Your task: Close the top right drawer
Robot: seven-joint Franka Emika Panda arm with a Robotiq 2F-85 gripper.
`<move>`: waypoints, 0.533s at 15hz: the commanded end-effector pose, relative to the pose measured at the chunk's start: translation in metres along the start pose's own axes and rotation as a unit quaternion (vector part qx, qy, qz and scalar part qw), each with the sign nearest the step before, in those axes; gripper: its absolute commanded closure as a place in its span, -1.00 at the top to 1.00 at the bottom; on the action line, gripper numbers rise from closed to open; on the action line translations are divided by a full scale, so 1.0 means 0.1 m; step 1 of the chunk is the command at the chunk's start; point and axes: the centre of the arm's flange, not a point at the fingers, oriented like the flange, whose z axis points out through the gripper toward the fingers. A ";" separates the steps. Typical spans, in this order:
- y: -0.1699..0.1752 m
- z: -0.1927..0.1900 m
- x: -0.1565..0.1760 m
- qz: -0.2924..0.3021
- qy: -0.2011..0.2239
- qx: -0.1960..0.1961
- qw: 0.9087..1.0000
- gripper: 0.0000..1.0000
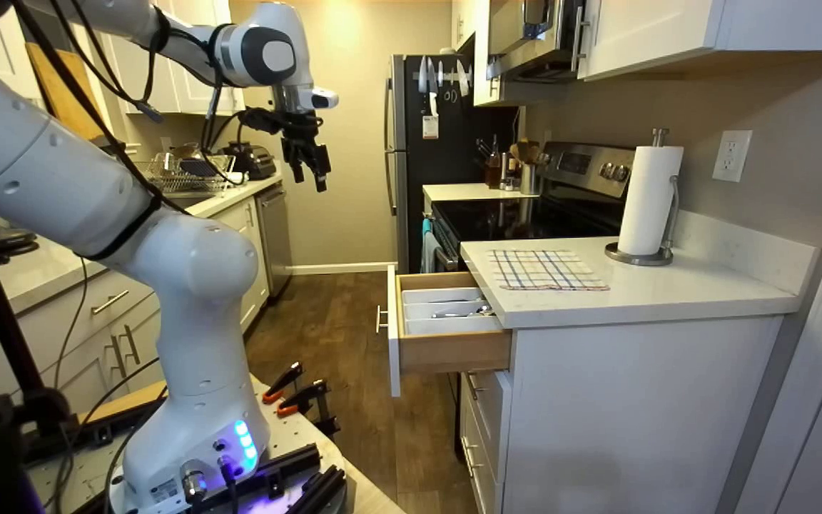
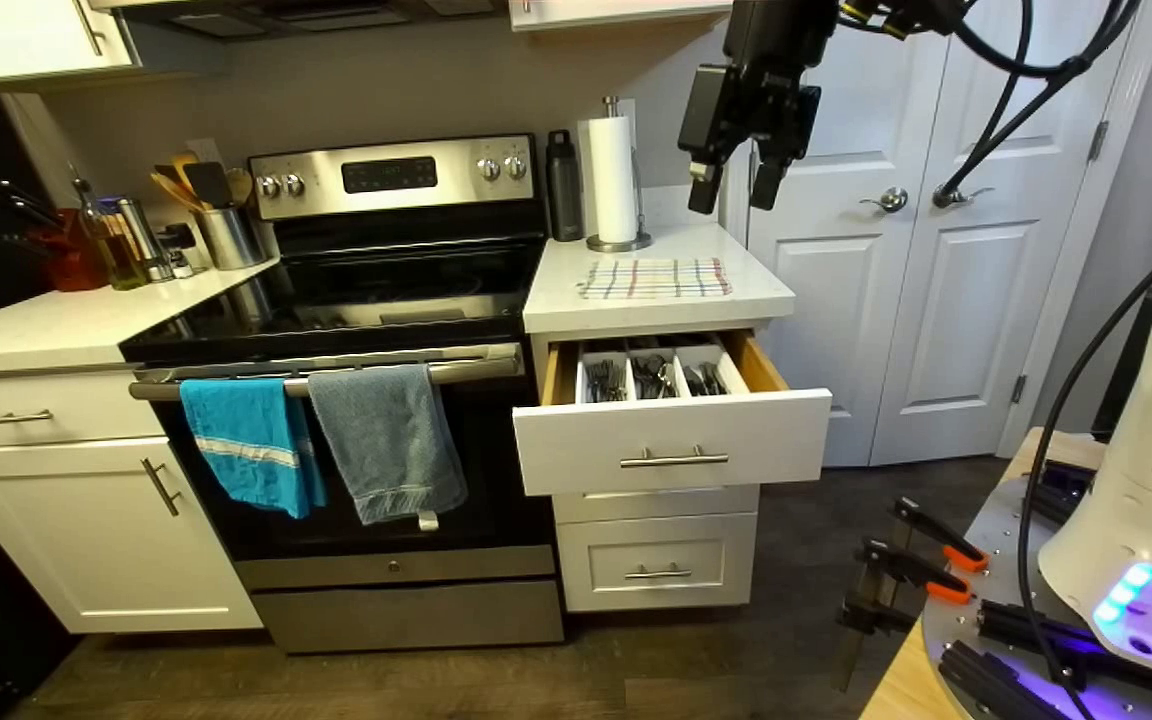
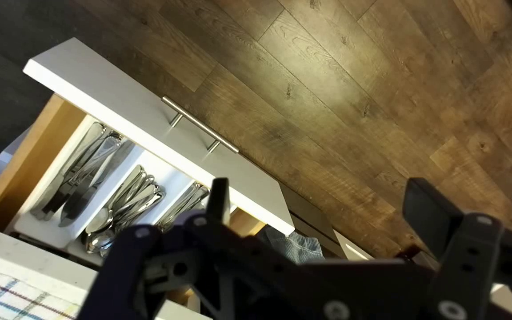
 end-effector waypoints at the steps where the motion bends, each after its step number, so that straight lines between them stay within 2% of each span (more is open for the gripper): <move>1: -0.06 0.08 0.17 -0.014 -0.002 0.002 1.000 1.00; 5: -0.40 0.20 0.68 -0.089 0.004 0.010 0.996 1.00; 8: -0.76 0.27 1.10 -0.169 -0.013 0.002 0.986 1.00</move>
